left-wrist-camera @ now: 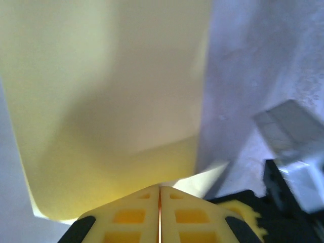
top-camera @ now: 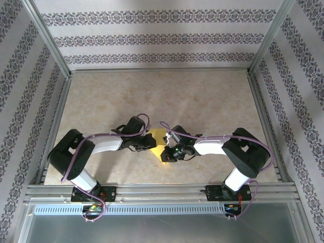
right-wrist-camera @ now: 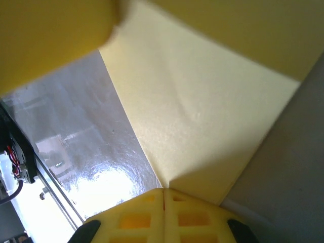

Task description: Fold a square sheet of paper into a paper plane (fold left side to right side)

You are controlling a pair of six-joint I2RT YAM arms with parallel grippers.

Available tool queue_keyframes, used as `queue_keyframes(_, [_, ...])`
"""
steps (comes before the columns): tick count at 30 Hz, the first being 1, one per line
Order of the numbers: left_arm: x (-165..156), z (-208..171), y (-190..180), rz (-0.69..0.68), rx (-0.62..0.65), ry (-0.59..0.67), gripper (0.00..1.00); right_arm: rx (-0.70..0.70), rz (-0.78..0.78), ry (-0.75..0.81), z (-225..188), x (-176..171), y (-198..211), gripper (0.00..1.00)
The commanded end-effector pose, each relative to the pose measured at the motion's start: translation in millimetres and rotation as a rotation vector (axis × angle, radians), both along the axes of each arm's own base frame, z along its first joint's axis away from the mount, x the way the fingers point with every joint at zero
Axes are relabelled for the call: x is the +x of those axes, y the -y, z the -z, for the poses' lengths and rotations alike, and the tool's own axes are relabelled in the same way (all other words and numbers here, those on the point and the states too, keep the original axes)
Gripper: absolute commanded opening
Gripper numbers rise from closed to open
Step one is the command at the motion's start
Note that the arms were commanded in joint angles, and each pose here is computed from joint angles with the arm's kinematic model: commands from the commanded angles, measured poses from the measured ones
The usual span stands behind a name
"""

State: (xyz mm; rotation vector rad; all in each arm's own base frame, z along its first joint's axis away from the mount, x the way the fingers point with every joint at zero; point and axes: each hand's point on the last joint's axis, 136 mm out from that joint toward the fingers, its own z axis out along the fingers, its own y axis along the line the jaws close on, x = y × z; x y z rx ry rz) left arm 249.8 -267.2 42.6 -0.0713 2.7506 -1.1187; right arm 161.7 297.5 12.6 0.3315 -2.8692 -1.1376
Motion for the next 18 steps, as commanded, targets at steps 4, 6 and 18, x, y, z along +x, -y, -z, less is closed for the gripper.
queue_keyframes(4, [-12.5,-25.6,-3.4,0.011,-0.061,0.078,0.06,-0.192,0.016,-0.068,44.8,-17.5,38.6,0.0])
queue_keyframes(6, [-18.9,-26.1,-1.2,0.011,-0.091,0.065,0.05,-0.195,0.015,-0.063,45.0,-16.6,38.8,0.0])
queue_keyframes(18, [-32.3,-12.4,26.7,0.076,-0.16,0.017,0.06,-0.205,0.012,-0.06,46.5,-16.0,40.5,0.0])
